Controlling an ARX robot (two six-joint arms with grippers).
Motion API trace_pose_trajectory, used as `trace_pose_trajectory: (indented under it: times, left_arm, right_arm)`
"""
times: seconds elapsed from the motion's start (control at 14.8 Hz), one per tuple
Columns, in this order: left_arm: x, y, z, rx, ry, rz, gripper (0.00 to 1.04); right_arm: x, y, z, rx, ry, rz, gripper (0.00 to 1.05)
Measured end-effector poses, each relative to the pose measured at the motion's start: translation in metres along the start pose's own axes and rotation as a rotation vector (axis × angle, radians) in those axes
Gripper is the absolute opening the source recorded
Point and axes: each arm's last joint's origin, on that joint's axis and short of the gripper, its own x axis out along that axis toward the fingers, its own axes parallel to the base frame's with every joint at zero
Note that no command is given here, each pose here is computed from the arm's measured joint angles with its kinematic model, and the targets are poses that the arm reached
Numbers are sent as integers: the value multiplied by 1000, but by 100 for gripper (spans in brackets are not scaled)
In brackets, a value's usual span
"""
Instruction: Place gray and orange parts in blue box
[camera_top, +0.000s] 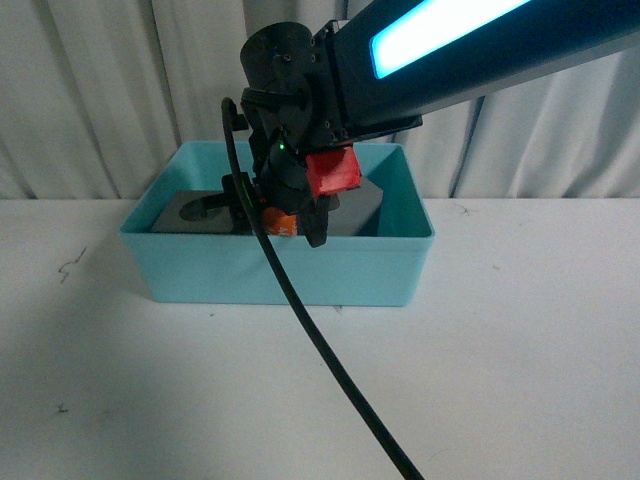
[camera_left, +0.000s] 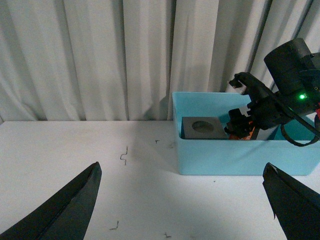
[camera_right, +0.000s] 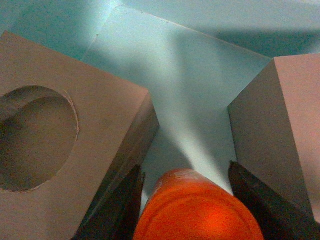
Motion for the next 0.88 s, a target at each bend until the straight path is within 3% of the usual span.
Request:
trace_pose_trajectory:
  times: [0.07,0.13,0.2,0.47,0.67,0.74,0.88]
  left_arm:
    - [0,0,0,0,0,0,98]
    - [0,0,0,0,0,0,98]
    - [0,0,0,0,0,0,98]
    - [0,0,0,0,0,0,98]
    - [0,0,0,0,0,0,98]
    - [0,0,0,0,0,0,98]
    - [0,0,0,0,0,0,98]
  right_arm:
    - [0,3,0,-1,-1,3,67]
    - [1,2,-1,7,-21,-1,96]
    - [2,3,-1,19,-31,3,100]
    - [-24,2,16,8,-163,-8,98]
    - [-125,-16,51,26,-418,-100,98]
    - [-161,-27,50,49,-483,-153,98]
    - [-218,-52,13,105,-499,-278,98]
